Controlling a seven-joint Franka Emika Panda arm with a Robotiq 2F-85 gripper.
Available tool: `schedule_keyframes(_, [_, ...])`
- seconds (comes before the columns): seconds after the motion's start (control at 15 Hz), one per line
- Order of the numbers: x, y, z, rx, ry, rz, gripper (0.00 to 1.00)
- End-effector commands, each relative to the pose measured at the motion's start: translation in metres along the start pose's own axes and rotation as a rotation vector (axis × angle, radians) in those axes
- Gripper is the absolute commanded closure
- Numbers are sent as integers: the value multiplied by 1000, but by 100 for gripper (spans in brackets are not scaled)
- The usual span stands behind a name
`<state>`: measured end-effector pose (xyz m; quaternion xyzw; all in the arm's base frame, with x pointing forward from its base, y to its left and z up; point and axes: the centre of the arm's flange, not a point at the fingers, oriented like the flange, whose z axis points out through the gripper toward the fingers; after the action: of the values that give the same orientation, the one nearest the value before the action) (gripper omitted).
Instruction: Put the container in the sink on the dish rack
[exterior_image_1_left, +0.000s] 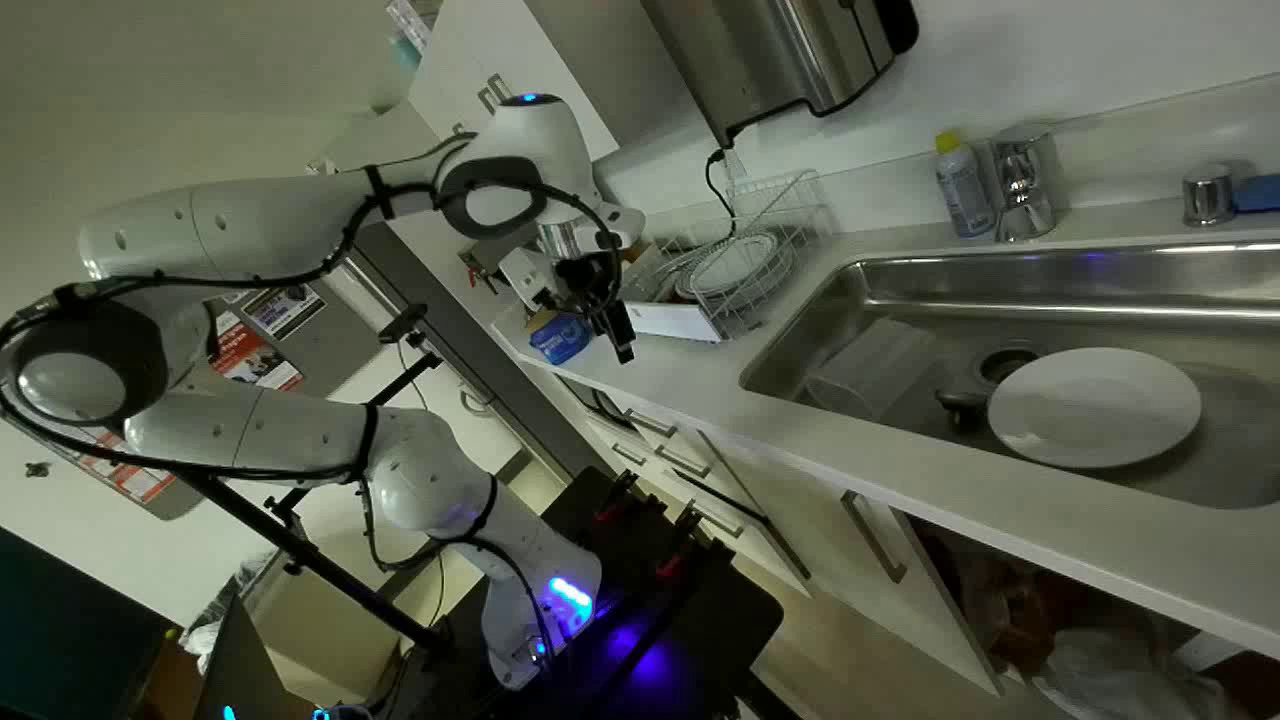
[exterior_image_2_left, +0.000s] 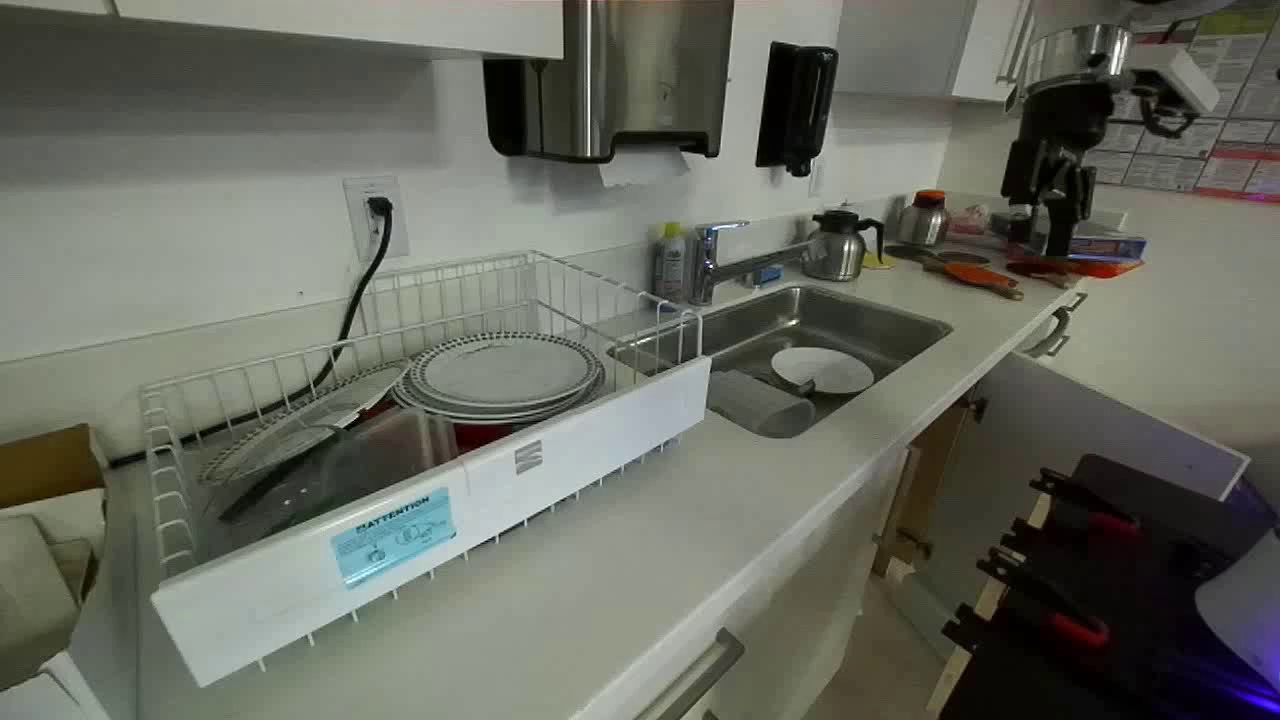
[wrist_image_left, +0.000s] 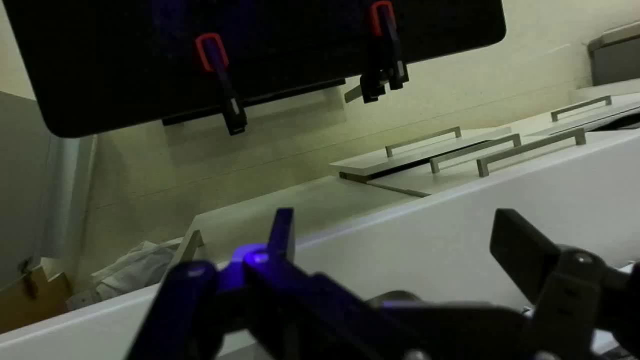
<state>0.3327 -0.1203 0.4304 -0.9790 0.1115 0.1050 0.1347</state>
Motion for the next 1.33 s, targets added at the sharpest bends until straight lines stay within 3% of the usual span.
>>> schedule_keyframes(0.0, [0, 0, 0, 0, 0, 0, 0])
schedule_keyframes(0.4, [5, -2, 2, -10, 16, 7, 0])
schedule_keyframes(1.07, [132, 3, 67, -153, 179, -50, 0])
schedule_keyframes(1.27, [170, 10, 96, -187, 160, -16, 0])
